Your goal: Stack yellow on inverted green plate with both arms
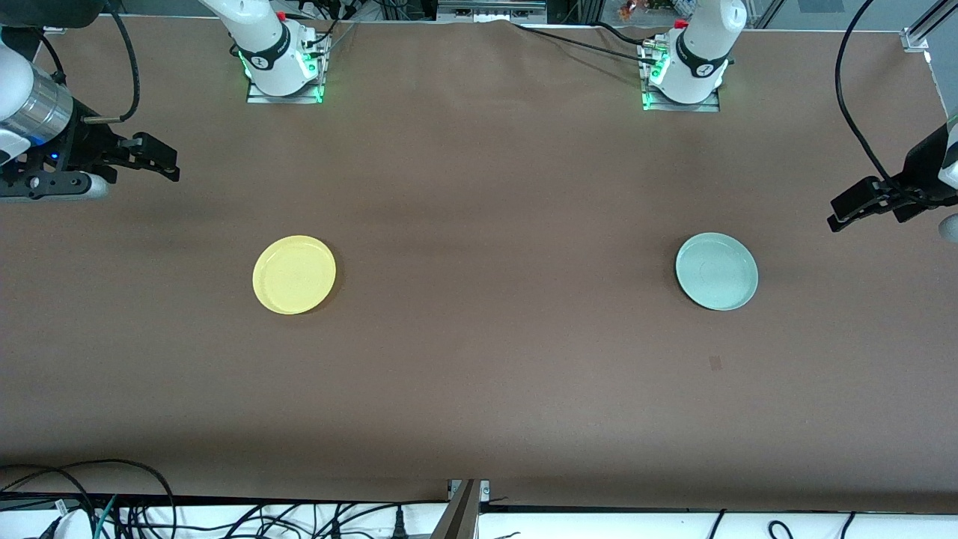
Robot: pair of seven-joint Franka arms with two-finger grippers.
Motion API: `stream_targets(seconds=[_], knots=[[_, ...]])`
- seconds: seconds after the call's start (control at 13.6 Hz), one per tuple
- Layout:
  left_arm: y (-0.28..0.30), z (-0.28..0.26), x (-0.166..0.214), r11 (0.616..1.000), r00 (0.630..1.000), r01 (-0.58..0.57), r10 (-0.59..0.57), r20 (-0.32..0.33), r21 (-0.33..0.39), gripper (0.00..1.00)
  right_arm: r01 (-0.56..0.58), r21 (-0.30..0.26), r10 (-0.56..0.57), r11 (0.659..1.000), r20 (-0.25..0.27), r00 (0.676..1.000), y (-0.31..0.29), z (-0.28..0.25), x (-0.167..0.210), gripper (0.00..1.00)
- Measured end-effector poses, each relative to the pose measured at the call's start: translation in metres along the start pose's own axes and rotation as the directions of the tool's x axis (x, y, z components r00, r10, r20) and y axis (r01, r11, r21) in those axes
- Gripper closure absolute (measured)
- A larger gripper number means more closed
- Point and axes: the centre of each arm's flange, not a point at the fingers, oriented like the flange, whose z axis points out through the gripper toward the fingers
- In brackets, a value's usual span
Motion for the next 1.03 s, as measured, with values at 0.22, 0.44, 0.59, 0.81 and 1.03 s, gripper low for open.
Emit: stream_targets(seconds=[0.22, 0.44, 0.59, 0.81, 1.03], knots=[[0.006, 0.003, -0.004, 0.999, 0.999, -0.036, 0.036, 0.031, 0.004, 0.00, 0.000, 0.000, 0.000, 1.000, 0.015, 1.000, 0.000, 0.001, -0.002, 0.00], [0.007, 0.023, -0.006, 0.999, 0.996, -0.045, 0.044, 0.080, 0.012, 0.00, 0.000, -0.001, 0.000, 1.000, 0.019, 1.000, 0.000, 0.002, -0.002, 0.00], [0.005, 0.056, -0.007, 0.999, 0.988, -0.047, 0.043, 0.145, 0.024, 0.00, 0.000, -0.001, 0.000, 1.000, 0.019, 1.000, 0.000, 0.002, -0.002, 0.00], [-0.001, 0.117, 0.000, 0.995, 0.975, -0.061, 0.042, 0.217, 0.081, 0.00, 0.000, 0.000, 0.000, 1.000, 0.019, 1.000, 0.000, 0.002, -0.002, 0.00], [-0.016, 0.179, 0.013, 0.990, 0.966, -0.086, 0.056, 0.254, 0.108, 0.00, 0.000, 0.000, 0.000, 1.000, 0.020, 1.000, 0.000, 0.002, -0.002, 0.00]])
